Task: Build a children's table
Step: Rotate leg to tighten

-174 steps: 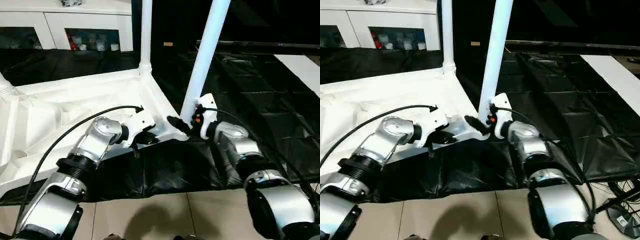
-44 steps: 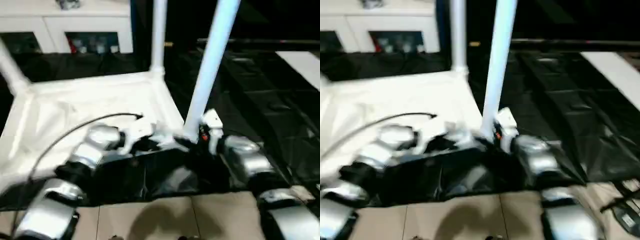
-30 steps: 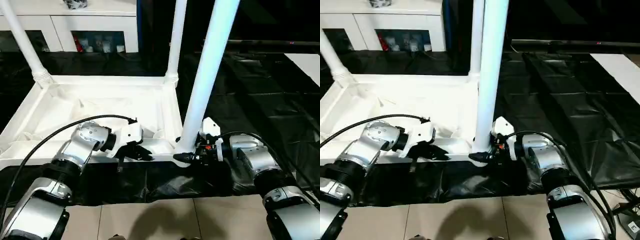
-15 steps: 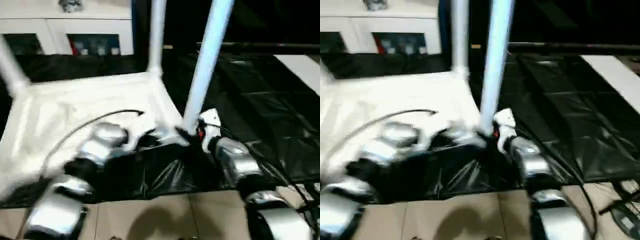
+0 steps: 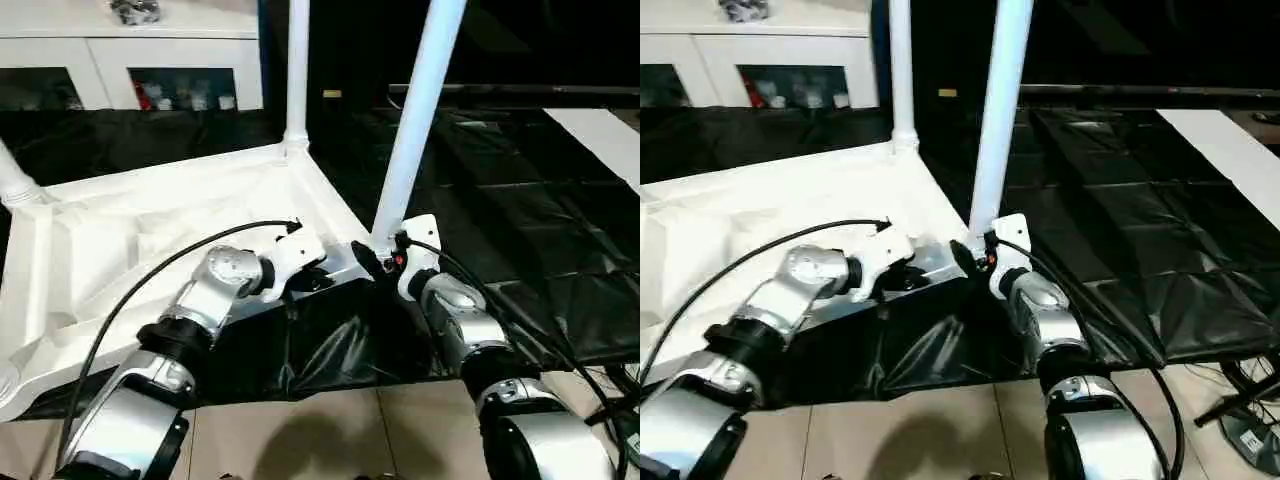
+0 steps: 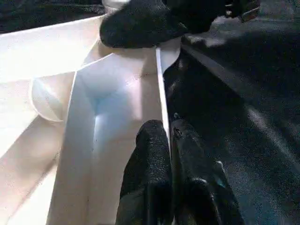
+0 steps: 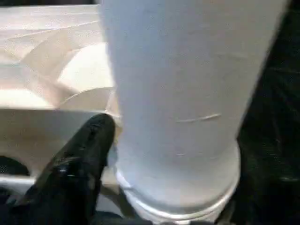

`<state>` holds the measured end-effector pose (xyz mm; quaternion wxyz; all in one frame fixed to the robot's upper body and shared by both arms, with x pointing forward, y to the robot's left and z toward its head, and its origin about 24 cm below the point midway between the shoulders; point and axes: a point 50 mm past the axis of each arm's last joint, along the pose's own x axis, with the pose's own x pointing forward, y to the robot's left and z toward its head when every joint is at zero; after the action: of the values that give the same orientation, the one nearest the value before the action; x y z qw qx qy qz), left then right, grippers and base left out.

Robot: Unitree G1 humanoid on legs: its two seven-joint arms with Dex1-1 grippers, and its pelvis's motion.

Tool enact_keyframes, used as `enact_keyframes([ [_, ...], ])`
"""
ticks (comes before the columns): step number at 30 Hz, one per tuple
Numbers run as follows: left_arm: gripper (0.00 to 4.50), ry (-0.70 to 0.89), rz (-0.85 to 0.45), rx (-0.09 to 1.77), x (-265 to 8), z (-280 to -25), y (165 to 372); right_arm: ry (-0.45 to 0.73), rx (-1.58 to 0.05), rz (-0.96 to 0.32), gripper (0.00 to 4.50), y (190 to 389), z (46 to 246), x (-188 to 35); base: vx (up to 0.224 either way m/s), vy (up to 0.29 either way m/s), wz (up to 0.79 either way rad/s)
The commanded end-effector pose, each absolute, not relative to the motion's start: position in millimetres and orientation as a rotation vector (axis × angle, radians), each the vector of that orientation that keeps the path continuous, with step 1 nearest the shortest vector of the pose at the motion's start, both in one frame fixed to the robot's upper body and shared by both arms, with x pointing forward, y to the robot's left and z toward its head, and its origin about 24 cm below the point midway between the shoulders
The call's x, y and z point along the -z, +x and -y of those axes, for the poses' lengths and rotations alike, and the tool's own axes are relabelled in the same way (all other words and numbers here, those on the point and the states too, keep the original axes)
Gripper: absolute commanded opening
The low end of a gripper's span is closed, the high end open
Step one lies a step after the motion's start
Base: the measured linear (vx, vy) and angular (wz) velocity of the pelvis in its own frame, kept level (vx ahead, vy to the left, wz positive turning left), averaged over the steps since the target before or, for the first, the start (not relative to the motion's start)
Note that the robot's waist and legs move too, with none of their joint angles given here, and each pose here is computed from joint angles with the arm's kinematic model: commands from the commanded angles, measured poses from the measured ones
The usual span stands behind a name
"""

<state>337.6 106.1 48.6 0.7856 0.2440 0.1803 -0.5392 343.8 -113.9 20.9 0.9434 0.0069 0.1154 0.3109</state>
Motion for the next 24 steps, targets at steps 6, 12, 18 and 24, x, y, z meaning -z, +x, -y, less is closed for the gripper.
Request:
enact_keyframes([
  [6, 0.00, 0.607, -0.366, 1.401, -52.3, -109.8, 324.5, -0.111, -1.122, -0.217, 3.87, 325.7, 100.7, -30.6, 0.000, 0.000, 0.00],
  [12, 0.00, 0.617, -0.416, 1.489, -54.2, -130.2, 319.3, -0.190, -1.388, -0.300, 3.70, 311.4, 115.7, -30.8, 0.000, 0.000, 0.00],
  [18, 0.00, 0.625, -0.439, 1.544, -56.8, -139.9, 315.9, -0.206, -1.469, -0.328, 3.22, 310.7, 119.7, -36.1, 0.000, 0.000, 0.00],
  [24, 0.00, 0.621, -0.441, 1.553, -58.1, -141.6, 316.1, -0.206, -1.490, -0.340, 2.87, 310.5, 118.8, -37.2, 0.000, 0.000, 0.00],
])
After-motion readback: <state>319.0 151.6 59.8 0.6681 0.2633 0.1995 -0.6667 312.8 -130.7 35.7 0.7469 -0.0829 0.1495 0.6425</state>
